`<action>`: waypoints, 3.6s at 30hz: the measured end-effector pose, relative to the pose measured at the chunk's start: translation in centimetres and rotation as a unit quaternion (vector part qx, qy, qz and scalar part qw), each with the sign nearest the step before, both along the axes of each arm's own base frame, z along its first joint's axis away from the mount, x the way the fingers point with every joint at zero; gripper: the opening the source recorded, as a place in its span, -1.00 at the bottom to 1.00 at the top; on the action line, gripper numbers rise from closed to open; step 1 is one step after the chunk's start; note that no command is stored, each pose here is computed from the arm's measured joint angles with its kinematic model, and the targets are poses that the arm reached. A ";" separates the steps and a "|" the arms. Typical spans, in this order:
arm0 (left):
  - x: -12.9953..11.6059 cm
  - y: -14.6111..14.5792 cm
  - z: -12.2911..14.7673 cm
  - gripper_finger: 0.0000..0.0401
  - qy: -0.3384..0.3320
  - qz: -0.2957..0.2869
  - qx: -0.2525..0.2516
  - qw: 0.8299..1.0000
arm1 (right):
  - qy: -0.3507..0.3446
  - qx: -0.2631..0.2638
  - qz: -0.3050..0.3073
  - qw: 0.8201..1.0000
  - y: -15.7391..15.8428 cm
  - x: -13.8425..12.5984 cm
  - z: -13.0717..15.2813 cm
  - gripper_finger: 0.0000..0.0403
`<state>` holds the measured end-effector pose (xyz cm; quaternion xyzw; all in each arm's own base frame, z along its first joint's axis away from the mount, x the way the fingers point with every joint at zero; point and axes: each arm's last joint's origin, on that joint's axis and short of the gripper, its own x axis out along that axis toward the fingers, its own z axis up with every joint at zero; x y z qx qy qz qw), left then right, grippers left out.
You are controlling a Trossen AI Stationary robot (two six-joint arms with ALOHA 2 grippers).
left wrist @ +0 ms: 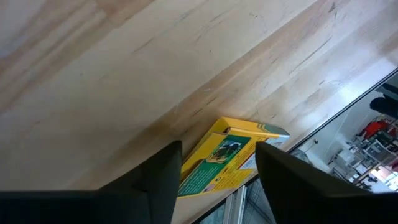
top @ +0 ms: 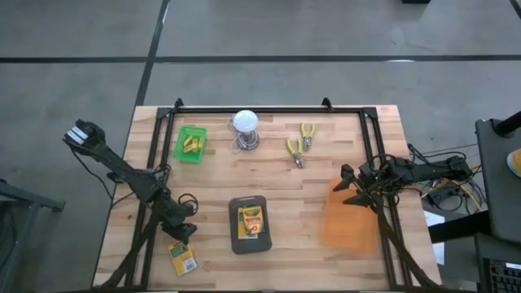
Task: Pick & Place School Supplies
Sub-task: Put the yellow crayon box into the black bin
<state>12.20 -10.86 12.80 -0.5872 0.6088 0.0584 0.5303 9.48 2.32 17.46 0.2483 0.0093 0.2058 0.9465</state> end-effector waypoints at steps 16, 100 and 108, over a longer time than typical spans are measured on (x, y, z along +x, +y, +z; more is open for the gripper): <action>0.0 0.0 0.0 -0.42 0.000 -0.001 -0.001 1.000 | 0.000 0.000 0.000 1.000 0.0 0.0 0.0 0.28; 1.1 -0.9 -1.5 -0.91 0.022 0.021 -0.008 0.999 | 0.000 0.000 0.000 1.000 0.0 0.0 0.0 0.29; 1.2 -0.8 -1.2 -0.77 0.030 0.066 -0.011 0.997 | 0.000 0.000 0.000 1.000 0.0 0.0 0.0 0.31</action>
